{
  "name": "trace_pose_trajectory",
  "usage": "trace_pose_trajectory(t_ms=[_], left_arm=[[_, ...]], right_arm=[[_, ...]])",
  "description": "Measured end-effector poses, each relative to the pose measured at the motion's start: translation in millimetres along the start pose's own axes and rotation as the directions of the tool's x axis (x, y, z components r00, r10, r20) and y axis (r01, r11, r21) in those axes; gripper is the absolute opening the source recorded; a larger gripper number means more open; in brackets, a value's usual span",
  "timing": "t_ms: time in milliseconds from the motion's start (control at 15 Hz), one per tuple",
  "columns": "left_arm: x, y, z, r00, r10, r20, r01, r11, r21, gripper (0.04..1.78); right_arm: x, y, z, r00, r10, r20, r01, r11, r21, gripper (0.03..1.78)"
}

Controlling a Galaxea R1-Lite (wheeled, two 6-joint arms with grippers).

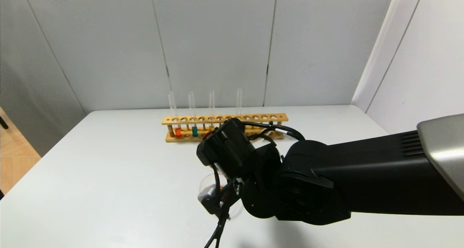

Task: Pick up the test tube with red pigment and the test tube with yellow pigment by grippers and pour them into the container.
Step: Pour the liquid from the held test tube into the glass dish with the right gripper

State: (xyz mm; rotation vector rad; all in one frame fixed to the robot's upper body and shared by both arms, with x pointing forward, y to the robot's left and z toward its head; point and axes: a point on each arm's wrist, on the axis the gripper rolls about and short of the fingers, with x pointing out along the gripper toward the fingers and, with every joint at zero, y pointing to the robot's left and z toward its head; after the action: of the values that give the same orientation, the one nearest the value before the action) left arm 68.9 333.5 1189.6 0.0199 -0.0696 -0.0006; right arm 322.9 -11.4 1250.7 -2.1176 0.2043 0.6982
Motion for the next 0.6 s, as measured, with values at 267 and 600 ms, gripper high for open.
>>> trace_pose_trajectory(t_ms=[267, 600], left_arm=[[0.0, 0.0, 0.0, 1.0, 0.0, 0.0, 0.0, 1.0, 0.0, 1.71], [0.0, 0.0, 0.0, 1.0, 0.0, 0.0, 0.0, 1.0, 0.0, 1.71]], right_arm=[[-2.1, -0.4, 3.3, 1.0, -0.007, -0.011, 0.007, 1.0, -0.008, 0.27], [-1.8, -0.8, 6.1, 1.0, -0.01, -0.009, 0.01, 1.0, -0.013, 0.27]])
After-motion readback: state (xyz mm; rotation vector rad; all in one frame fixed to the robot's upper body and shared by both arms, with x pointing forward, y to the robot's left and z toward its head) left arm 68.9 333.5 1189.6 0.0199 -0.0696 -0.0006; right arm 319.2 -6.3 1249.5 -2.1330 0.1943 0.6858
